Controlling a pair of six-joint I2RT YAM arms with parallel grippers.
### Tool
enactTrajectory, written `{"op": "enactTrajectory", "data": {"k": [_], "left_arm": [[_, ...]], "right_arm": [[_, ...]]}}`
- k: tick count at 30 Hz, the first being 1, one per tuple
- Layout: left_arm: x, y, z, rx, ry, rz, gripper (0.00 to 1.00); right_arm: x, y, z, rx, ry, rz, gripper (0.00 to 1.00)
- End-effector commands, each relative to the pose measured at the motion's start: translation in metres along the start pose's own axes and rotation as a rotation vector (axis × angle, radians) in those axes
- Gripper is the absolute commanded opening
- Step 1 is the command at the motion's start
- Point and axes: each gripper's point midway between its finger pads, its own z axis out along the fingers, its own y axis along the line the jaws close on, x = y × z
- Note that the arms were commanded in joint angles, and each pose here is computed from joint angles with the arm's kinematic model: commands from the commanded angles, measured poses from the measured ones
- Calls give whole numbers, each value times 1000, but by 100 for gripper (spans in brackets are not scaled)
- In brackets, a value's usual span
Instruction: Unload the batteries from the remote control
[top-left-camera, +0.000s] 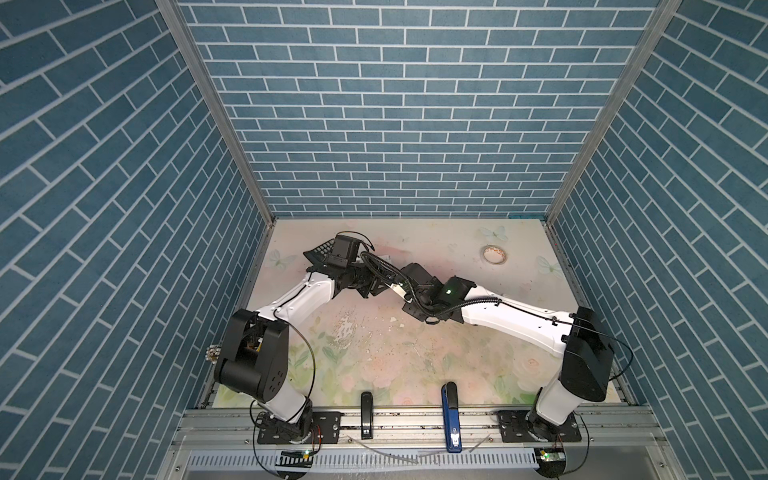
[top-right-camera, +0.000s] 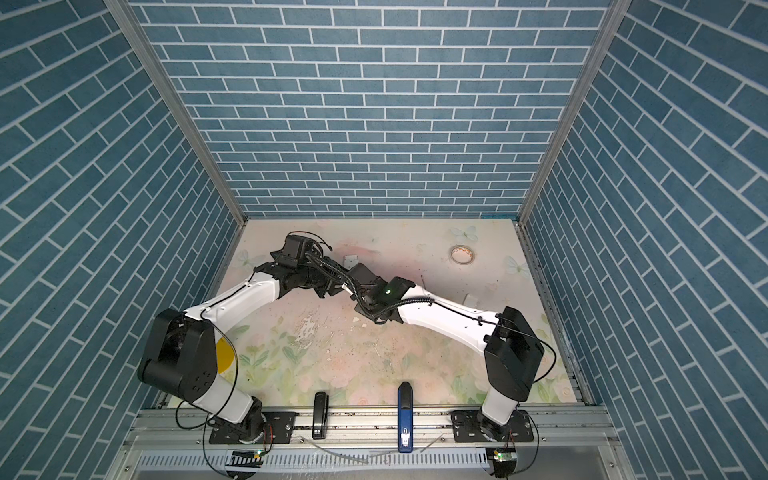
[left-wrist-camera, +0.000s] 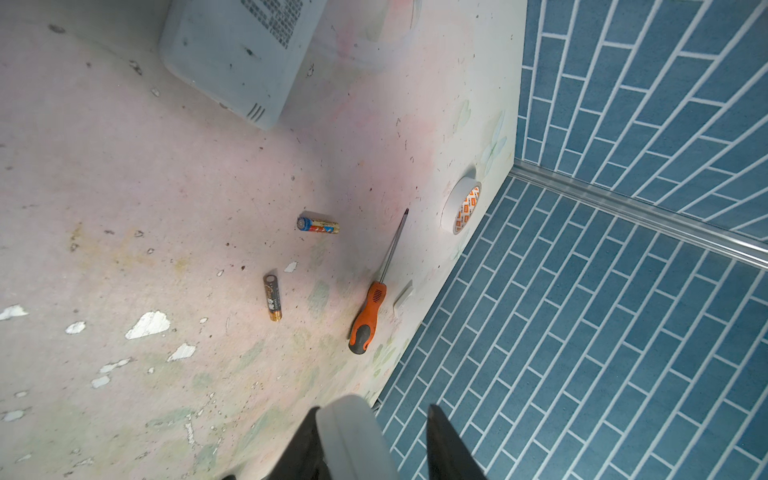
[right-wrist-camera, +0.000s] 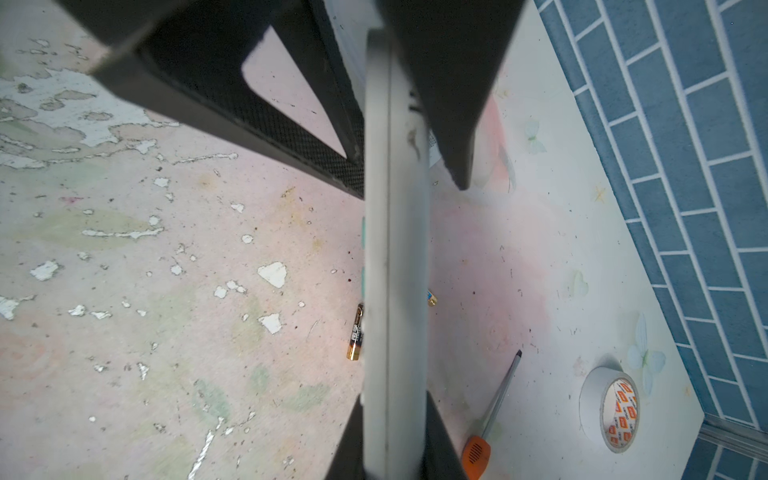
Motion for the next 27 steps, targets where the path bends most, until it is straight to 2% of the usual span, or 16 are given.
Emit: {"op": "enactTrajectory", "data": {"k": [1,12,20,25,27], "left_arm": [[7,-14,0,25,34,26,38],[9,-15,-1,31,39,29,29],[8,-15,2,62,42,17,16],[10,-16,1,90,42,14,1],[10,-18,0,102,40,17,0]], "right_arm": [[-21,-4,-5,12,-46,-40,0],[-25,-2,-2,9,-54,-44,0],[-30,-3,0,14,-68,-38,0],[-31,-4,0,22,-69,-36,0],[-32,-6,-1,28,-71,-28,0]]}}
